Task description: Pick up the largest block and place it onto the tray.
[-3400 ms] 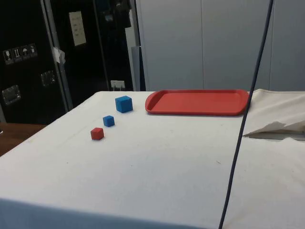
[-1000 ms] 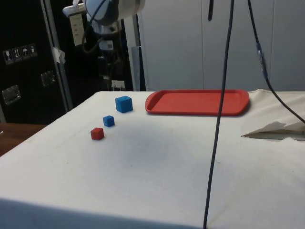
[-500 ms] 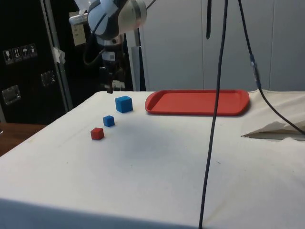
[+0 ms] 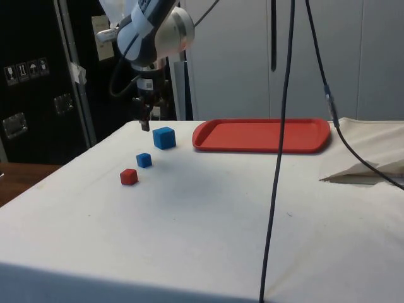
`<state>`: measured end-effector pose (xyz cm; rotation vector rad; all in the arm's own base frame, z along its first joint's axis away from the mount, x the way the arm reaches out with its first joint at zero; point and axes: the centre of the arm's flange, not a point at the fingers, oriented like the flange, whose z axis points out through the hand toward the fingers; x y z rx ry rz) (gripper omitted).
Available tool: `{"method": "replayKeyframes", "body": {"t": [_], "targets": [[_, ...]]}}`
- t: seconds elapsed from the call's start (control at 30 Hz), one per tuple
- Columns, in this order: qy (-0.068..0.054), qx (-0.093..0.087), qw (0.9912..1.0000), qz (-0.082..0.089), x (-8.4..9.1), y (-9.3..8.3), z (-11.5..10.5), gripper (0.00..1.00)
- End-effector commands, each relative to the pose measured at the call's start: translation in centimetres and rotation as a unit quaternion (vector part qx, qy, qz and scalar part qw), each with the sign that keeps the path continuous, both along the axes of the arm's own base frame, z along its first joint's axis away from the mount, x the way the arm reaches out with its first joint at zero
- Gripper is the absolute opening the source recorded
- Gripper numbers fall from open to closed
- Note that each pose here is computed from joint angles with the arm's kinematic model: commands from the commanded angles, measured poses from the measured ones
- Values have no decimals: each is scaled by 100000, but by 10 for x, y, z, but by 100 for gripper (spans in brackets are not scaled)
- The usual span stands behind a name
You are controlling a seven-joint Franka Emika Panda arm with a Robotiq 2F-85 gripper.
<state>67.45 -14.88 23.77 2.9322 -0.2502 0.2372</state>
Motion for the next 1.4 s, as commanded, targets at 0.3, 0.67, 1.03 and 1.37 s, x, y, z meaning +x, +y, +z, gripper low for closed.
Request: {"method": "replayKeyframes", "body": {"t": [0.3, 0.67, 1.03, 1.37], "targets": [[-1521, -182, 99961, -2343, 3, -17, -12, 100], [-2712, -578, 99866, -4379, 4, -34, -33, 100], [-3839, -990, 99686, -6857, 6, -56, -58, 100], [-4392, -1213, 99597, -7723, 11, -64, -66, 18]]}}
